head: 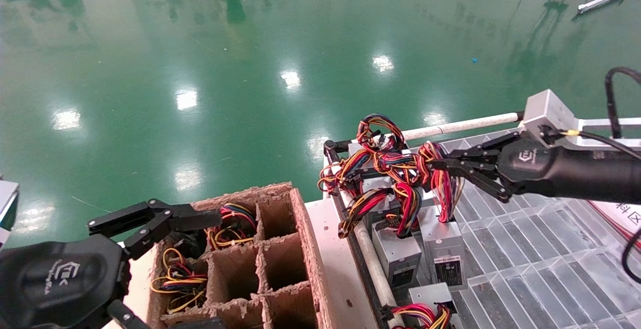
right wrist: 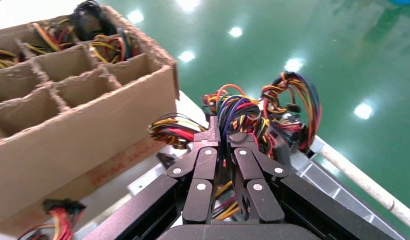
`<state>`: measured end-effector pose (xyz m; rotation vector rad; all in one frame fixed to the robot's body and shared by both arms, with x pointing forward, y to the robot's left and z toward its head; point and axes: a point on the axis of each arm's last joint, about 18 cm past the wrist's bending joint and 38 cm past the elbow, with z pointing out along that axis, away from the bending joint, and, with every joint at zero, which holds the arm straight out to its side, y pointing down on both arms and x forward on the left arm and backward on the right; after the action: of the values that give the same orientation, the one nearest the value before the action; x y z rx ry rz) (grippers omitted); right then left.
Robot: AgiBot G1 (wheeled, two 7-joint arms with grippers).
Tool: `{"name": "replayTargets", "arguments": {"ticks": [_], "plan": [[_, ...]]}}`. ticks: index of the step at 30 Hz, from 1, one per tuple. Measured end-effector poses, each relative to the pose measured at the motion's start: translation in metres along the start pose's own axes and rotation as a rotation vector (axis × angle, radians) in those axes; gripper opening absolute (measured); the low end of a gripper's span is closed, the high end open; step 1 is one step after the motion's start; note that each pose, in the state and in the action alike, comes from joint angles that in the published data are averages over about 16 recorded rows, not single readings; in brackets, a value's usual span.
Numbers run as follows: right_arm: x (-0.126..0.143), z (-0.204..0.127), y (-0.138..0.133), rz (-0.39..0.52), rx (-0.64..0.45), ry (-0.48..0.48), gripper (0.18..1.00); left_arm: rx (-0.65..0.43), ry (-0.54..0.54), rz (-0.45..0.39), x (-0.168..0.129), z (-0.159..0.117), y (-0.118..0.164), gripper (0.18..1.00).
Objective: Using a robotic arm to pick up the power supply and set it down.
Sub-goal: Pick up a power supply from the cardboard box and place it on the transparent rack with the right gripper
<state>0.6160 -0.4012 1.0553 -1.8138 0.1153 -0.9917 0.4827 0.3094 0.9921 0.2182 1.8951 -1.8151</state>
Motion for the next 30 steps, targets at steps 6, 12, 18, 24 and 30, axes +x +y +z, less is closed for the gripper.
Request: {"name": "replayTargets", "arguments": {"ticks": [6,12,18,24,30], "plan": [[0.004,0.007,0.000,0.010,0.007,0.023,0.194,0.000,0.000,0.000,0.000,0.000,0.000,1.000],[0.004,0.012,-0.002,0.015,0.024,0.023,0.193,0.000,0.000,0.000,0.000,0.000,0.000,1.000],[0.002,0.013,0.001,0.026,0.035,0.016,0.193,0.000,0.000,0.000,0.000,0.000,0.000,1.000],[-0.003,0.012,0.009,0.054,0.049,0.013,0.193,0.000,0.000,0.000,0.000,0.000,0.000,1.000],[-0.006,0.011,0.017,0.096,0.078,0.023,0.193,0.000,0.000,0.000,0.000,0.000,0.000,1.000]]}}
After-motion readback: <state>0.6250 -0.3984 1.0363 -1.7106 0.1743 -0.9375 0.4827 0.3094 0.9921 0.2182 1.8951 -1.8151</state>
